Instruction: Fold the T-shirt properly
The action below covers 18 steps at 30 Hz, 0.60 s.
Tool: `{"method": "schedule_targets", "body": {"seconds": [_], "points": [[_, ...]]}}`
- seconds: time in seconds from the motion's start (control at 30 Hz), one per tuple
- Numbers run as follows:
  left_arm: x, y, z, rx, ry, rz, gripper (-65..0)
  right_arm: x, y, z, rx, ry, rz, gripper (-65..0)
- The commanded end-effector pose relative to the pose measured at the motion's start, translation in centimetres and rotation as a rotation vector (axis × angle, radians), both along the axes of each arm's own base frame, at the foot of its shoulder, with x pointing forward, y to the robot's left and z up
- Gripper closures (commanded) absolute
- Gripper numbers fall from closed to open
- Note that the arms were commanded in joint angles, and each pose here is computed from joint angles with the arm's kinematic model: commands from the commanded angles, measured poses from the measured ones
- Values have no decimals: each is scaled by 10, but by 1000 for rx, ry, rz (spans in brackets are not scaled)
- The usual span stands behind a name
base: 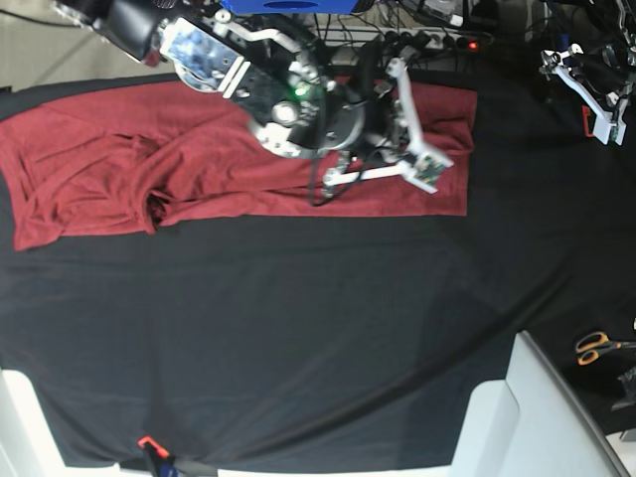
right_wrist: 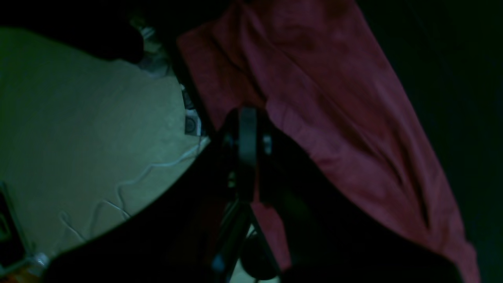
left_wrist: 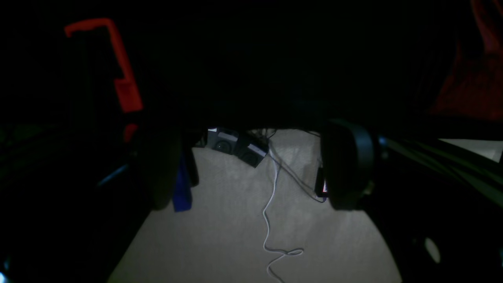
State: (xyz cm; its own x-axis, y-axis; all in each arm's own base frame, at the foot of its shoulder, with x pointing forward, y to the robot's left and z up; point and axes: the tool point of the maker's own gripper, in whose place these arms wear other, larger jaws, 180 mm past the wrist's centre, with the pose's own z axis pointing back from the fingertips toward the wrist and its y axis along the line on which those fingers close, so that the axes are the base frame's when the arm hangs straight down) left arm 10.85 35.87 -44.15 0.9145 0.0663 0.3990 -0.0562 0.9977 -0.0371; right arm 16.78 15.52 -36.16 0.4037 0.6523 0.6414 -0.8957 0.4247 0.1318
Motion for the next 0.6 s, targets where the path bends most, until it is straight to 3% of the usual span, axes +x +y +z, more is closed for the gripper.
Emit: {"method": "schedule_targets", "body": {"seconds": [0.0,0.33,0.57], "points": [[7,6,9,20,-26,-18,-523,3,15,16,52,-25,16,-6],[5,7,9,22,-25,-13,-523,8,46,7,21,-20,64,-6],[4,8,9,22,-23,-11,-523,18,52,9,58,-44,47,-6]]}}
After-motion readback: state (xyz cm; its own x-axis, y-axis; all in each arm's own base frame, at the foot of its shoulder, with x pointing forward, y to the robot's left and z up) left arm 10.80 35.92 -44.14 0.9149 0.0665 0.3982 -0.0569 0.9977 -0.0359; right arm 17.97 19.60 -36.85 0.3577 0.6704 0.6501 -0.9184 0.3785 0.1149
